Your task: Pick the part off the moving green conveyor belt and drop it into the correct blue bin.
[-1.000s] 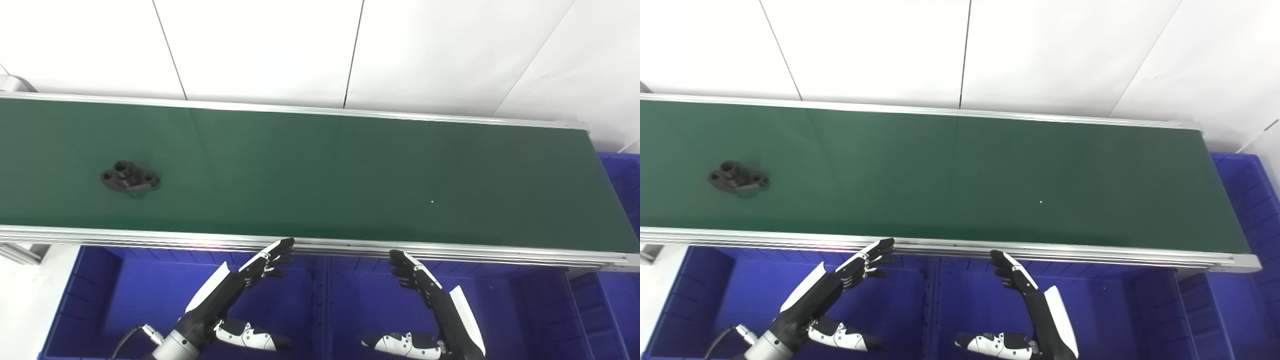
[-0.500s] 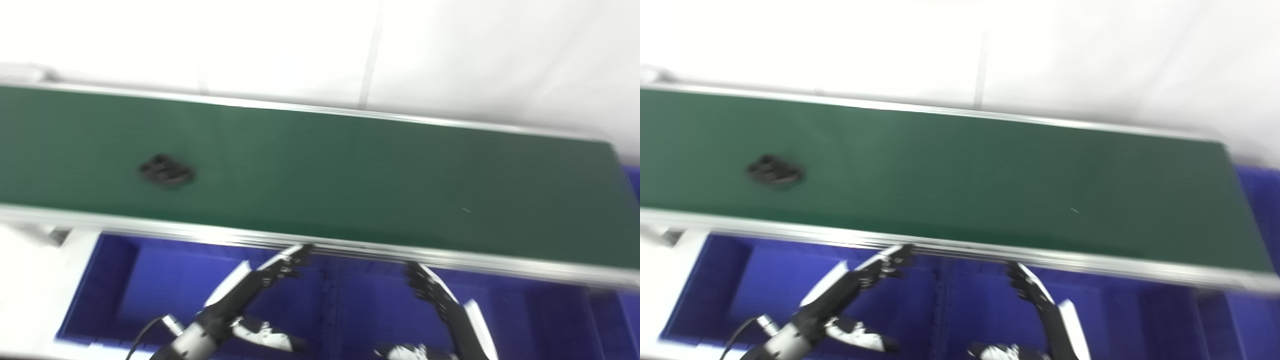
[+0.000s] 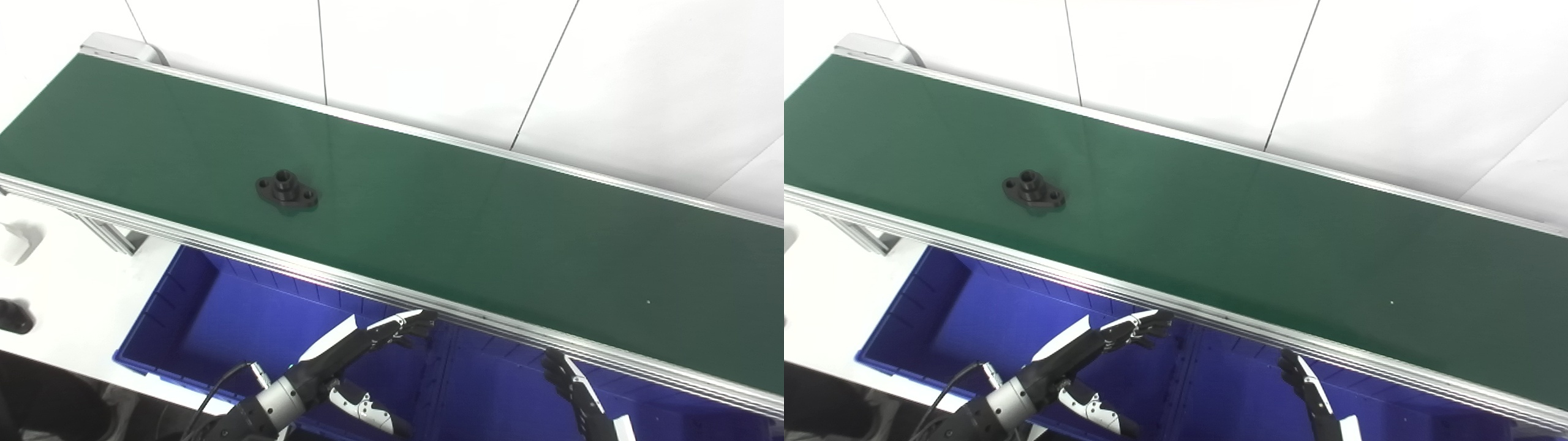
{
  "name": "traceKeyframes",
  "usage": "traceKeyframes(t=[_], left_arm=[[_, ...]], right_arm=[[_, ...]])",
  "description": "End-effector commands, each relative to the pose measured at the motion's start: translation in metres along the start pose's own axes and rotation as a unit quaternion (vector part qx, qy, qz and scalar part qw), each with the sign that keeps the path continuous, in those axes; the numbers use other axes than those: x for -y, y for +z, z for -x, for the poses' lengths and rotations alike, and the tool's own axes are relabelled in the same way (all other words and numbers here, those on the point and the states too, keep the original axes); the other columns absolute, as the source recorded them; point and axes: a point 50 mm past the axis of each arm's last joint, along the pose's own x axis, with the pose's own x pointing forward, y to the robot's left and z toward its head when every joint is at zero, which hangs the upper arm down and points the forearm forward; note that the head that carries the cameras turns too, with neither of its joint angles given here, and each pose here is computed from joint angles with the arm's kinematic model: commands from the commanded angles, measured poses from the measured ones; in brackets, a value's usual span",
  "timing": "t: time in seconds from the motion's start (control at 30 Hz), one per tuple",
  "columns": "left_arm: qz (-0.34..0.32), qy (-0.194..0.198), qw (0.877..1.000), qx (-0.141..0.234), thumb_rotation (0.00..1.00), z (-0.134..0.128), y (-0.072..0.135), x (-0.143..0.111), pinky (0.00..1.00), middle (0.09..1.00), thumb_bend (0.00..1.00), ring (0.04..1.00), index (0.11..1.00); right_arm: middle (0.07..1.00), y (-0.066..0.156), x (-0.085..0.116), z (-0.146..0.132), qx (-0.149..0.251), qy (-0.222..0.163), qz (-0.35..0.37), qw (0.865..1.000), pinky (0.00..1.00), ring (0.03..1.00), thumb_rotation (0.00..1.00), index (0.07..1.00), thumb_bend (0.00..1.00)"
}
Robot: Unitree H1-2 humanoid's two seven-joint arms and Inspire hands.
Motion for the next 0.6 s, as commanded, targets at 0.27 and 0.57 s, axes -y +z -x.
traceKeyframes(t=[0.27,0.57], left_arm=[[-0.007,0.005,1.000,0.022,0.23,-0.0011,0.0048,-0.0049,0.79,0.900,0.81,0.860,0.906],[-0.005,0.003,1.000,0.018,0.23,-0.0003,0.0029,-0.0057,0.79,0.904,0.82,0.867,0.909]], right_arm=[[0.864,0.0056,-0.0010,0.0024,0.023,-0.009,-0.009,1.000,0.86,0.863,0.09,0.888,0.86],[0.852,0.0027,-0.0026,0.0009,0.031,-0.009,-0.010,0.999,0.82,0.843,0.06,0.873,0.87]])
